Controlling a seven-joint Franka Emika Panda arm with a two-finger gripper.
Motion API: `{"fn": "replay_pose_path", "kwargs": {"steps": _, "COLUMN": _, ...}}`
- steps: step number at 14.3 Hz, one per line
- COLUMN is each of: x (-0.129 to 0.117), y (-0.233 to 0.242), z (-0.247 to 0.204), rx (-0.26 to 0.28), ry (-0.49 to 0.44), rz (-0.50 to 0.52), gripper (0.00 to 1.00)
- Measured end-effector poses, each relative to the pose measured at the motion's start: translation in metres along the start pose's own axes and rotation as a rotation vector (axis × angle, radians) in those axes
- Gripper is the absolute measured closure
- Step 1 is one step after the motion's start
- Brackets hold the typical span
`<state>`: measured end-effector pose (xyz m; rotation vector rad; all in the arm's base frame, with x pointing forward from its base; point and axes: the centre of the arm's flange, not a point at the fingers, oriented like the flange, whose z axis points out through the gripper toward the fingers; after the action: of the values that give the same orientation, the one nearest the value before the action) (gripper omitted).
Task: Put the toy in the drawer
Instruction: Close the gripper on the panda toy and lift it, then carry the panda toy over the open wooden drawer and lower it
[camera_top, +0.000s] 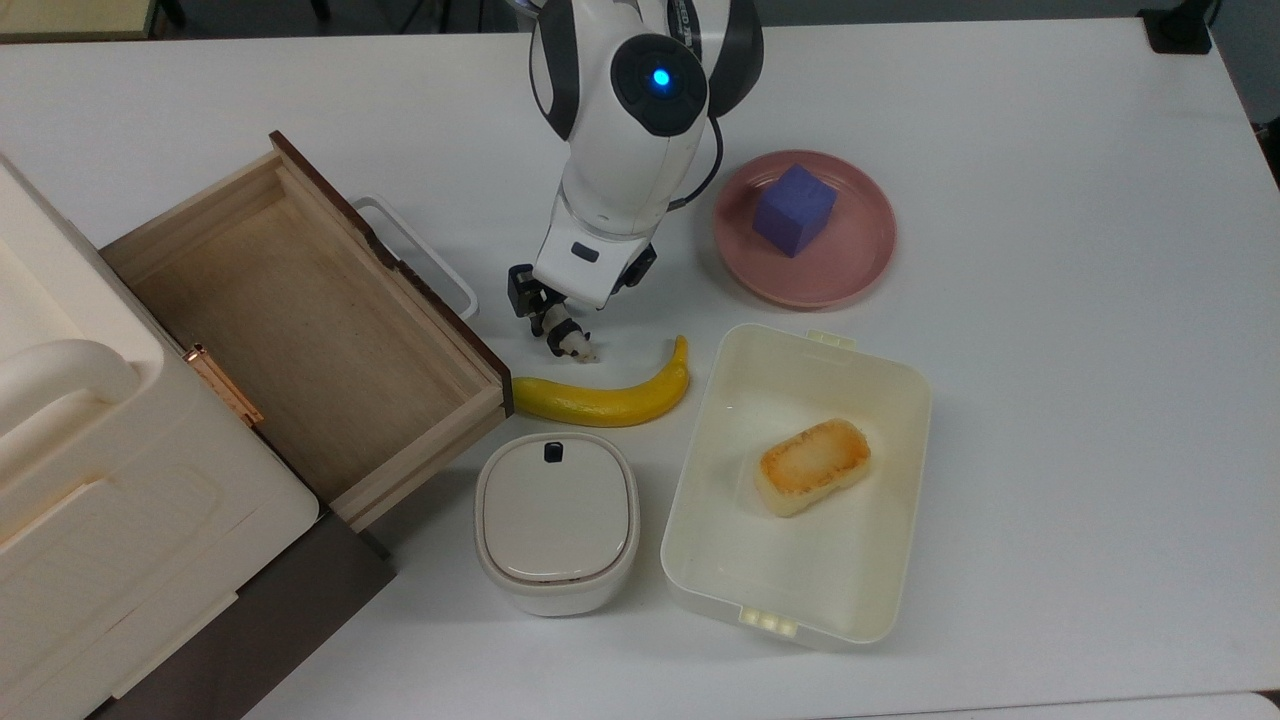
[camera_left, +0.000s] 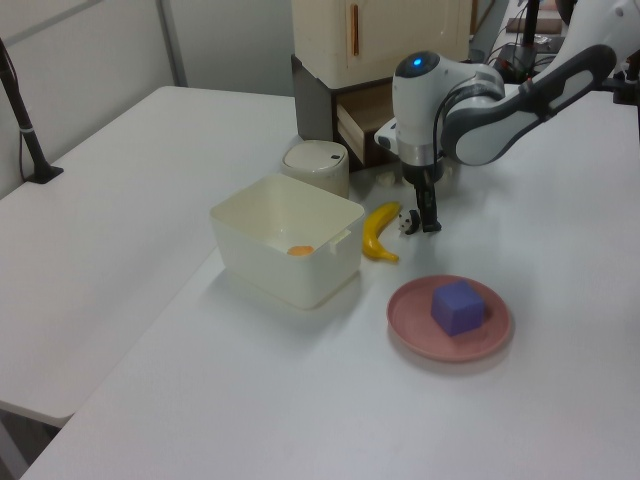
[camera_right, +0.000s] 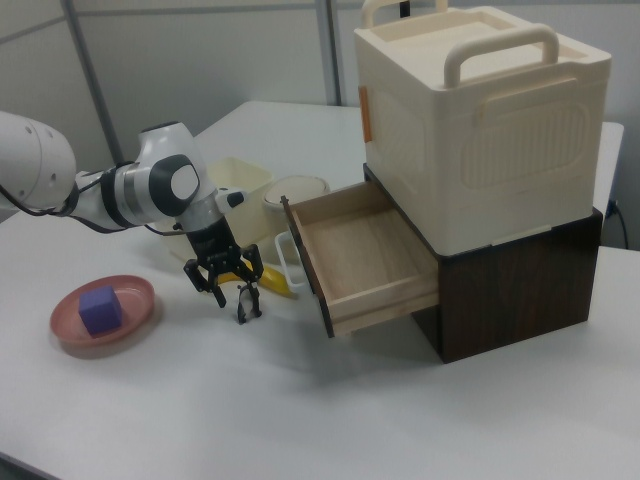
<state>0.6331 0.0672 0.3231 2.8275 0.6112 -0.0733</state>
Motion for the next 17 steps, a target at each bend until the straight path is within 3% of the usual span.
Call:
{"fn": "replay_pose_path", "kwargs": {"steps": 1, "x": 0.000, "y": 0.000, "z": 0.001, "rx": -0.005, "ry": 0.000, "rz": -0.001, "gripper": 0.39}}
{"fn": "replay_pose_path", "kwargs": {"steps": 3, "x": 0.000, "y": 0.003, "z": 0.001, "rx": -0.012, "ry": -0.001, "rz": 0.000, "gripper": 0.45}}
{"fn": "replay_pose_path", "kwargs": {"steps": 5, "x": 0.000, "y": 0.005, "z": 0.000, "rx": -0.028, "ry": -0.001, "rz": -0.010, "gripper": 0.62}}
{"fn": "replay_pose_path", "kwargs": {"steps": 12, "x": -0.007, "y": 0.015, "z": -0.017, "rx": -0.037, "ry": -0.003, "rz": -0.009, "gripper": 0.64}}
{"fn": "replay_pose_path", "kwargs": {"steps": 14, "x": -0.022, "y": 0.029, "z": -0.039, "rx": 0.016, "ry": -0.036, "rz": -0.016, "gripper": 0.64}}
{"fn": "replay_pose_path", "kwargs": {"steps": 15, "x": -0.040, "y": 0.047, "z": -0.061, "rx": 0.097, "ry": -0.047, "rz": -0.037, "gripper": 0.64}}
{"fn": "replay_pose_path", "kwargs": {"steps": 17, "x": -0.067, "y": 0.079, "z": -0.093, "rx": 0.202, "ry": -0.068, "rz": -0.052, "gripper": 0.64}}
